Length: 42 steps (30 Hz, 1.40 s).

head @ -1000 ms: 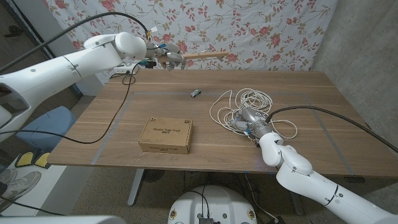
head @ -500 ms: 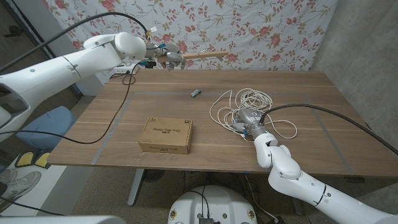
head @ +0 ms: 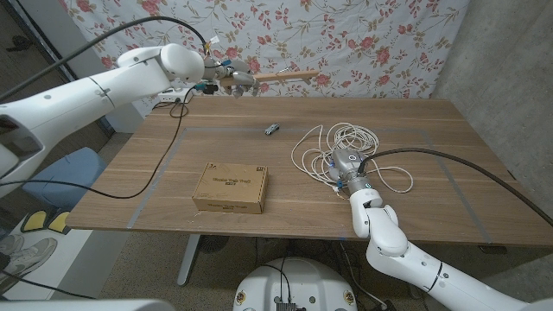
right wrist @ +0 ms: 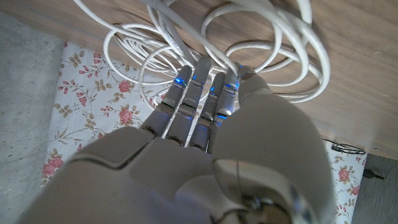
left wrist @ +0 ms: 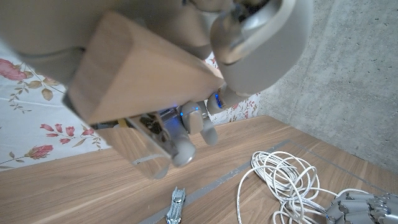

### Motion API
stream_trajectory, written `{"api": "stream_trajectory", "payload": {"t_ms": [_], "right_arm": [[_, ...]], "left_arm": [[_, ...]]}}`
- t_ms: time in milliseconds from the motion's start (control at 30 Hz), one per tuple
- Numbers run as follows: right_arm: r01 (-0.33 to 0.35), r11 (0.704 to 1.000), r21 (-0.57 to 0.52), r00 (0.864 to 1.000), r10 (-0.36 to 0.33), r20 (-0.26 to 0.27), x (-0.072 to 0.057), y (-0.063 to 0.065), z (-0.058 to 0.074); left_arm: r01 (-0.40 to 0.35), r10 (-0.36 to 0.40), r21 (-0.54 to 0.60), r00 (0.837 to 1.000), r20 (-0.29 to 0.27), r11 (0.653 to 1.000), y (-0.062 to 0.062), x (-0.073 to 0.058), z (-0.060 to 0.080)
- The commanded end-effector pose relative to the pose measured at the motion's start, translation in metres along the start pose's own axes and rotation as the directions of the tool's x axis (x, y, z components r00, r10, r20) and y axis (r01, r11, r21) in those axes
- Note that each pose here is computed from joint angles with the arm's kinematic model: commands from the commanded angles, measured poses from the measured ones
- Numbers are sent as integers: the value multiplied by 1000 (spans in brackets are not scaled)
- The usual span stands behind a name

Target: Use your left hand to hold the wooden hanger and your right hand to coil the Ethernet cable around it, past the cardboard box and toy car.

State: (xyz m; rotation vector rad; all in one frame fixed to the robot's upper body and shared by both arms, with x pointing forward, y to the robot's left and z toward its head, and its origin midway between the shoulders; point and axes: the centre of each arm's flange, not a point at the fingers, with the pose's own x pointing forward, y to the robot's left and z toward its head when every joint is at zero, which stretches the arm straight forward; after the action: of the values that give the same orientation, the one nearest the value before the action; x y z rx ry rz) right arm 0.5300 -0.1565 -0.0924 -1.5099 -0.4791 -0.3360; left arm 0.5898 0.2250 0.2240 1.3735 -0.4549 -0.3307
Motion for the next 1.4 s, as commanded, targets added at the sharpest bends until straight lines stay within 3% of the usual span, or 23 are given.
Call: {"api": "stream_trajectory", "payload": {"t_ms": [33,233,367,600,667,800,1033,1133,1200,1333,1400], "right_arm": [[11,999,42,1000,-11,0,3,-10,-9],[35,994,105,999,-35,-1,5,-18,-18],[81,986,143,997,-78,-29,3,-23,-24],[178,949,259,983,-162,-83,-1,-26,-37],[183,933,310,982,-159,-100,-1,-26,-42],[166,873,458,985,-121,-126,2,-23,-54],[100,781,616,993,-41,-109,8,-18,-64],[79,736,672,995,-20,-95,11,-15,-68],[75,691,719,996,-11,-93,12,-13,-72],[31,541,841,997,39,-62,17,-5,-83],[1,429,903,997,67,-33,19,0,-89]], "left_arm": [[7,-7,8,1000,0,1000,0,4,4],[7,-7,8,1000,-3,1000,1,6,5],[8,-8,9,1000,-5,1000,1,7,7],[5,-5,11,1000,-6,1000,2,9,10],[3,-3,12,1000,-5,1000,2,9,11],[2,-2,12,1000,-4,1000,2,10,12],[1,-1,9,1000,-9,1000,2,11,12],[2,-2,7,1000,-9,1000,2,12,12],[3,-3,9,1000,-10,1000,2,13,13],[3,-3,9,1000,-9,1000,2,14,14],[4,-4,12,1000,-10,1000,3,15,15]]}}
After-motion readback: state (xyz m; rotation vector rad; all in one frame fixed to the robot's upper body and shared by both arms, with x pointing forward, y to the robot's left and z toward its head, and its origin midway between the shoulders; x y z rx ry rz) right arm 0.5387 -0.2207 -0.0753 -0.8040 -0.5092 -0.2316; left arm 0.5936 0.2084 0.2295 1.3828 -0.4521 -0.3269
